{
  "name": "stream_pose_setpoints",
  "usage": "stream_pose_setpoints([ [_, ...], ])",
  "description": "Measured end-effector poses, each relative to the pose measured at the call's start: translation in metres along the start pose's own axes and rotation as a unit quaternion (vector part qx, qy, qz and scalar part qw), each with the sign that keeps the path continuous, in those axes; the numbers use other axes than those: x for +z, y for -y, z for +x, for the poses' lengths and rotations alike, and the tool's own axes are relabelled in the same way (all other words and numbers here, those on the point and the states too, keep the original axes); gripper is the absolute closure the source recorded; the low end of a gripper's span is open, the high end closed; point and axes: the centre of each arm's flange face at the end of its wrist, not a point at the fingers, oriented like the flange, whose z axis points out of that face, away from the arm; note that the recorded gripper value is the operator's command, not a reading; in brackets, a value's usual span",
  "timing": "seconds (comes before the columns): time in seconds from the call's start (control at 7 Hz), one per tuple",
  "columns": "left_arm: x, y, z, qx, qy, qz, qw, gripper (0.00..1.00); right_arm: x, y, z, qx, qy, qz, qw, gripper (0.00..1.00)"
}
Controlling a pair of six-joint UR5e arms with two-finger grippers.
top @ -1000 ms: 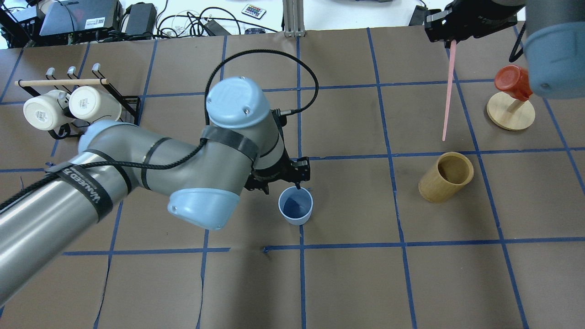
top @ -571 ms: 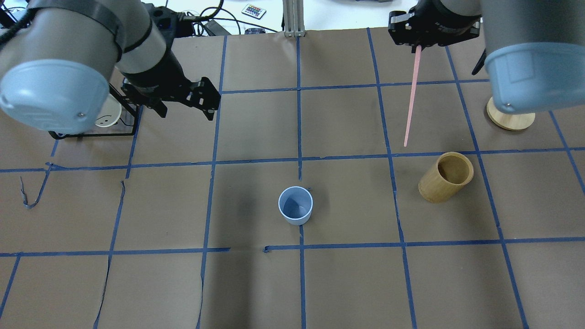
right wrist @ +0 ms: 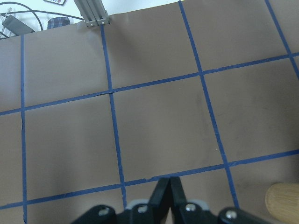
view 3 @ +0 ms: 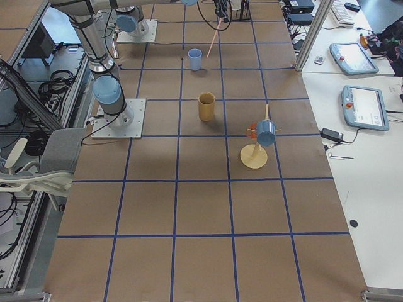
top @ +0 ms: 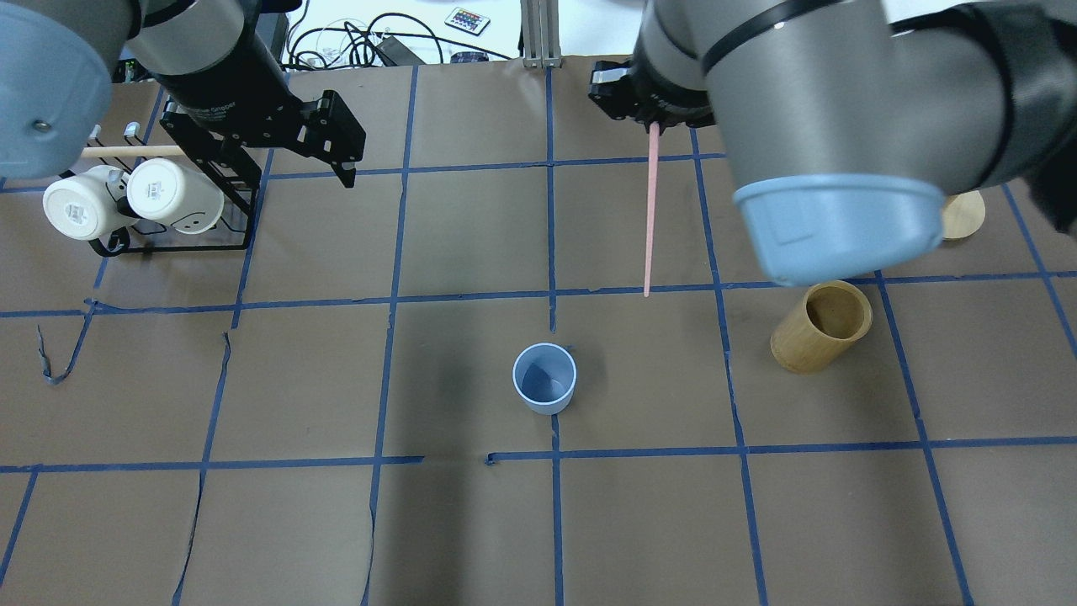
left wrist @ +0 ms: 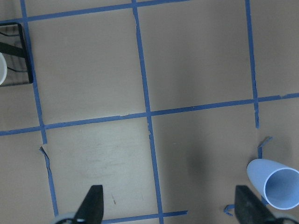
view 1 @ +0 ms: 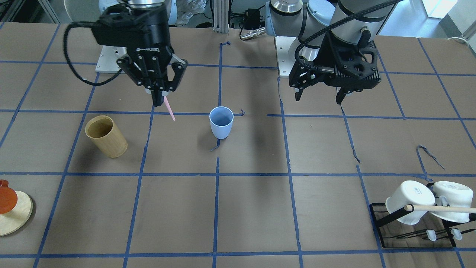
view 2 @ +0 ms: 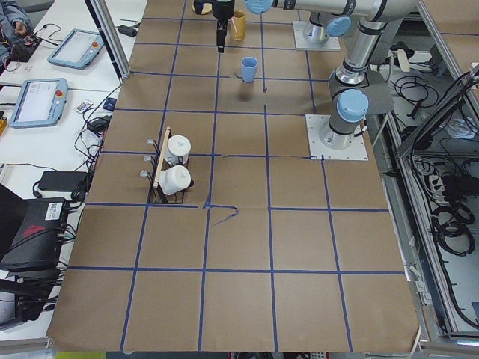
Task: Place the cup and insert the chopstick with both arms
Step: 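Carry the pink stick toward the blue cup while the left arm withdraws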
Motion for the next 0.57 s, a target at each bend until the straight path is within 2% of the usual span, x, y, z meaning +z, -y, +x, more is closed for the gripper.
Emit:
stream_pose_setpoints([
  [0.29,0.001,-0.002,-0.002,-0.009,0.001,-0.003,1.0,0.0,0.006,-0.038,-0.054,-0.02,-0.004,0.018,0.9996,1.0],
  [0.57,0.001,-0.002,-0.007,-0.014,0.008,-0.003,0.9999,0.0,0.005,-0.061,-0.075,-0.034,-0.007,0.024,0.9991,1.0],
])
